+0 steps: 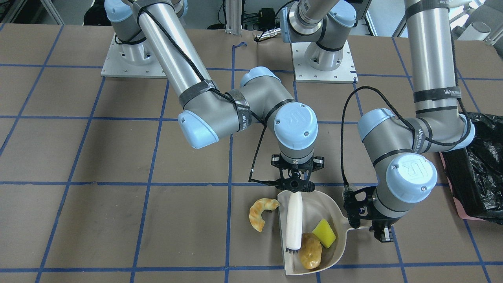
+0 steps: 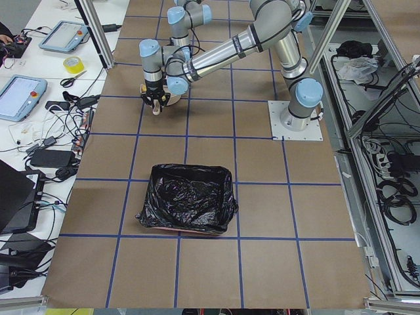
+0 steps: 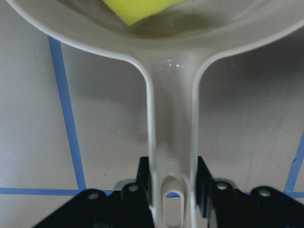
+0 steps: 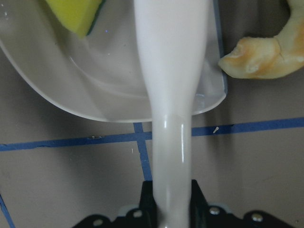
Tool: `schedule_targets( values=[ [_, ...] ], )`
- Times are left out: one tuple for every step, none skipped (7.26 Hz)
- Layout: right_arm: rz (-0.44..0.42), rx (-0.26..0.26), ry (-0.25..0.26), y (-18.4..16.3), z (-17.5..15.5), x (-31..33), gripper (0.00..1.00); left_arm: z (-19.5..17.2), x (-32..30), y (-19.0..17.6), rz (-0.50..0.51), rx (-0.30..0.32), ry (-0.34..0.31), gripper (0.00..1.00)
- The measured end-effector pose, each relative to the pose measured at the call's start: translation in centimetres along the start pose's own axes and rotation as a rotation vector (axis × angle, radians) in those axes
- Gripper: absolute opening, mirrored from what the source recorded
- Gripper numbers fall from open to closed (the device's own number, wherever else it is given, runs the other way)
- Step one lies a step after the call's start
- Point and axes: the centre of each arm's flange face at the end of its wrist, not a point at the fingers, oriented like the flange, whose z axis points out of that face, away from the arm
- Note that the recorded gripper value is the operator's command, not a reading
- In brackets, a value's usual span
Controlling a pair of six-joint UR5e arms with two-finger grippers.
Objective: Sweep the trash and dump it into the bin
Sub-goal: 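Sweep the sponge, roll and pastry with the brush into the dustpan, then sweep again with the brush toward the dustpan to push remaining trash in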
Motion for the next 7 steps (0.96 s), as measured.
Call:
schedule_targets(
  values=[
    [0.010, -0.012, 0.018, 0.7, -1.3, 0.5, 0.00, 0.0, 0.0, 0.0, 0.000, 0.000, 0.000, 0.04],
    [0.027, -0.027, 0.036, 1.5, -2.3, 1.3, 0.00, 0.0, 0.1, 0.0, 0.000, 0.000, 0.000, 0.04],
    [0.057, -0.043, 0.064, 2.4, -2.8, 2.6, 0.00, 0.1, 0.1, 0.0, 0.000, 0.000, 0.001, 0.04],
    [0.097, -0.057, 0.100, 3.2, -2.7, 4.4, 0.00, 0.2, 0.1, 0.0, 0.001, 0.000, 0.002, 0.04],
    [0.134, -0.068, 0.130, 4.0, -2.1, 6.3, 0.00, 0.2, 0.1, -0.1, 0.001, 0.000, 0.004, 0.04],
    [0.170, -0.077, 0.147, 4.6, -1.3, 8.1, 0.00, 0.3, 0.2, -0.1, 0.001, 0.000, 0.006, 0.04],
    [0.213, -0.079, 0.154, 5.1, -0.3, 9.5, 0.00, 0.3, 0.2, -0.1, 0.000, -0.002, 0.006, 0.04]
  ],
)
